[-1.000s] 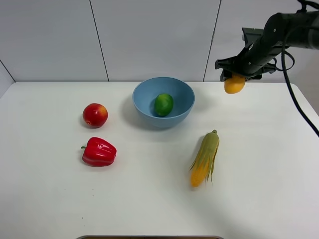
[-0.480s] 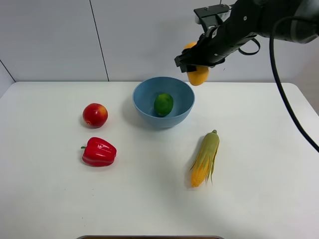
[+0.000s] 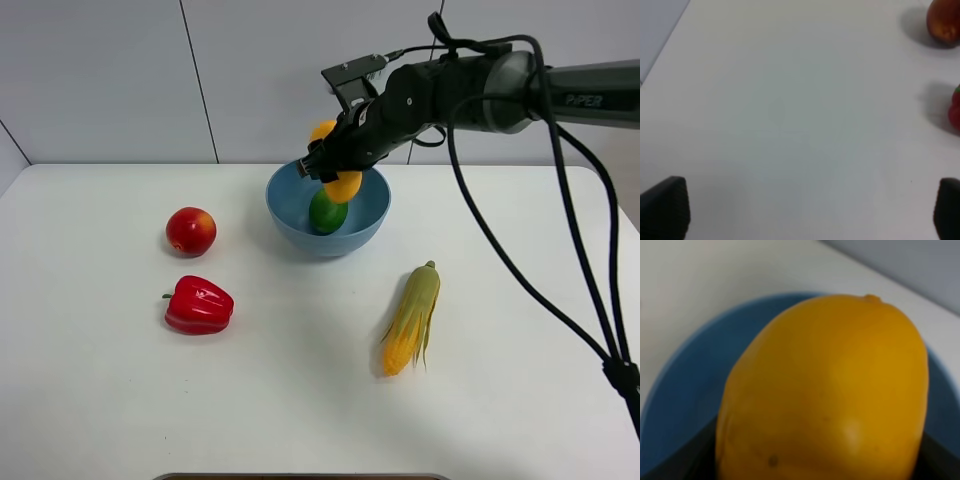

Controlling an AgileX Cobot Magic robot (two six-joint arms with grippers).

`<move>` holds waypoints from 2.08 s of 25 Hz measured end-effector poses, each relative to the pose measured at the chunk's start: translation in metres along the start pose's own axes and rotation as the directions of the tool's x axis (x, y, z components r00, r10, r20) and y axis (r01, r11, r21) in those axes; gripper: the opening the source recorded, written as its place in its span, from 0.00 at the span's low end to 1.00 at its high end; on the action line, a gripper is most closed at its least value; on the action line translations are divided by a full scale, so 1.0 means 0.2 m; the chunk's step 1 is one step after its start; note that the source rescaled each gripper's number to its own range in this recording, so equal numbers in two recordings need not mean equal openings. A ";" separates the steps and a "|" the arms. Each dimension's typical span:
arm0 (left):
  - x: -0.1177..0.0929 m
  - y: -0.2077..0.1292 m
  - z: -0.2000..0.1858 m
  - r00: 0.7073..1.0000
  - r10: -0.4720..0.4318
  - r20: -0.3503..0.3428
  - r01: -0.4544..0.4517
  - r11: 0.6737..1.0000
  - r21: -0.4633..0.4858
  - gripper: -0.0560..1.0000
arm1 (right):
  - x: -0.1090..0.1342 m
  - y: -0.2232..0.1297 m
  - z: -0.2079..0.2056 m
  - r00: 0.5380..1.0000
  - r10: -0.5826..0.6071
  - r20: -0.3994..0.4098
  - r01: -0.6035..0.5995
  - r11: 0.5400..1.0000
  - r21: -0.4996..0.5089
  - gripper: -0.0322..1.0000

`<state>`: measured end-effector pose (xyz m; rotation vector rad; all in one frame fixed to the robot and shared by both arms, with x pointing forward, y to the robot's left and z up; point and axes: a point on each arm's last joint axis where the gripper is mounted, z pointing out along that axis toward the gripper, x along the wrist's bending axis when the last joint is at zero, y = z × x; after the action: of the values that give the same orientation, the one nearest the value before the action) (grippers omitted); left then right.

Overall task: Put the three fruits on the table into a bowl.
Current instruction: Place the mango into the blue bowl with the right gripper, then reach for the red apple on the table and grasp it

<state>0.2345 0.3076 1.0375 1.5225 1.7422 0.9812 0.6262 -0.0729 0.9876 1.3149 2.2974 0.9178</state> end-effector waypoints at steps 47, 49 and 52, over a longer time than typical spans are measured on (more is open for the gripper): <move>0.00 0.00 0.00 1.000 0.000 0.000 0.000 1.000 0.000 1.00 | -0.09 -0.43 -1.91 0.949 0.113 0.295 -0.086 0.991 -0.106 0.75; 0.00 0.00 0.00 1.000 0.000 0.000 0.000 1.000 0.000 1.00 | -0.10 -0.57 -1.95 0.943 0.130 0.305 -0.098 0.988 -0.118 0.75; 0.00 0.00 0.00 1.000 0.000 0.000 0.000 1.000 0.000 1.00 | -0.11 -0.81 -1.96 0.917 0.191 0.351 -0.153 0.979 -0.133 0.75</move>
<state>0.2345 0.3076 1.0375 1.5225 1.7422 0.9812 0.3099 -0.2936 1.1654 1.5169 1.8535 0.7574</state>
